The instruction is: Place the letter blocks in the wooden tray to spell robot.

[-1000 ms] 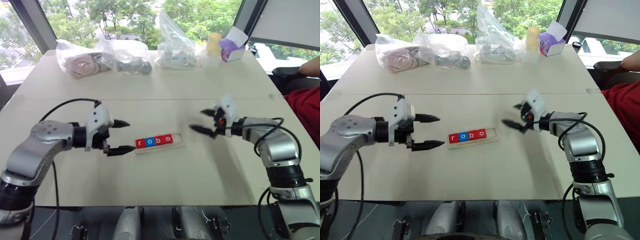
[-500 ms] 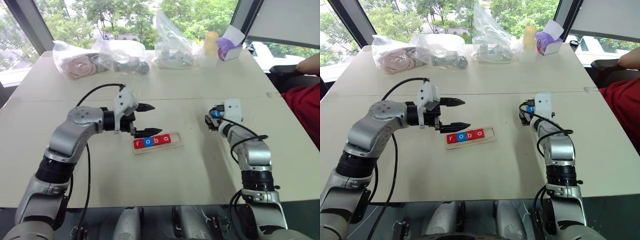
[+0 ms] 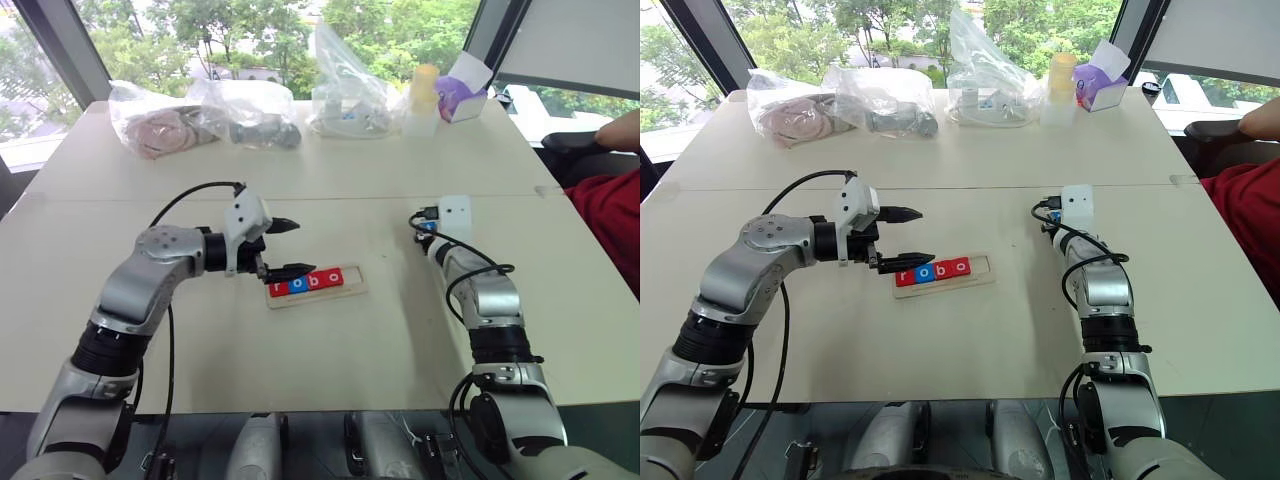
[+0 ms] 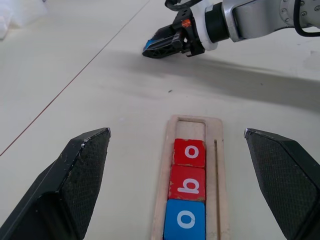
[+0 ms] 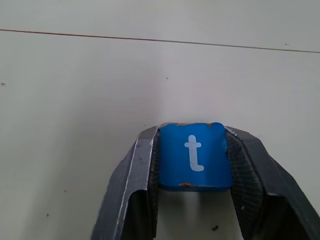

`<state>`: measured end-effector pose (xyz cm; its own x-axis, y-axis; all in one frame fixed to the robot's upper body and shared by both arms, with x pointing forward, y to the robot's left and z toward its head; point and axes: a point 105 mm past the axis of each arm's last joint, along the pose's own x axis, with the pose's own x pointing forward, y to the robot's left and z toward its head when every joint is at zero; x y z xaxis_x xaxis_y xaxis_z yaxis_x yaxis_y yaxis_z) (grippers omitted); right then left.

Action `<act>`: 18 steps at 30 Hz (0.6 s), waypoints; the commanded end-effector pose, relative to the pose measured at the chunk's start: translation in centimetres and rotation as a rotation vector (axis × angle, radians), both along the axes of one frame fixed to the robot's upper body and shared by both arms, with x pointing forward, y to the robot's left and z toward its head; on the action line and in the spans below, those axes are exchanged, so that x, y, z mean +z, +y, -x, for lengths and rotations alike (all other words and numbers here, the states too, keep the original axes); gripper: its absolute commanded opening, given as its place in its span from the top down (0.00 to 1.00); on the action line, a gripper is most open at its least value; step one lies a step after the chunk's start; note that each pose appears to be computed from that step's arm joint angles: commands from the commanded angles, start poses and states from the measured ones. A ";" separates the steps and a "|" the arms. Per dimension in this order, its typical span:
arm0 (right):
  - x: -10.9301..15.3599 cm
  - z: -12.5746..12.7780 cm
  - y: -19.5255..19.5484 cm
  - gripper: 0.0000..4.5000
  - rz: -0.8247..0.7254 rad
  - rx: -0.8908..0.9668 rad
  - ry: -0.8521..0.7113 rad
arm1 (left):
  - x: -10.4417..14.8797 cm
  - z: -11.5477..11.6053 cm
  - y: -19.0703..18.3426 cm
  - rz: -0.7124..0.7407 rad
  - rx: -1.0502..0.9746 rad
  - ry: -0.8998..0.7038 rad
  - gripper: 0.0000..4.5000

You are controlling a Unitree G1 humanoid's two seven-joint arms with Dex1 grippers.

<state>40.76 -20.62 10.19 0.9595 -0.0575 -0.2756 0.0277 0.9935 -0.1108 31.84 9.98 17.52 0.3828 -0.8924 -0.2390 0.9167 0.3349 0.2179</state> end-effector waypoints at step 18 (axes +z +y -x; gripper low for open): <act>-0.1 9.8 4.2 0.67 -0.217 -0.152 0.159 | -1.0 4.5 -2.3 -0.079 -0.250 0.070 0.00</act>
<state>31.22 -16.15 9.86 0.8916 -0.1019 -0.4412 0.1515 0.9853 0.0786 27.81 8.15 16.06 0.1583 -0.9277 -0.3380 0.9823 0.1132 0.1493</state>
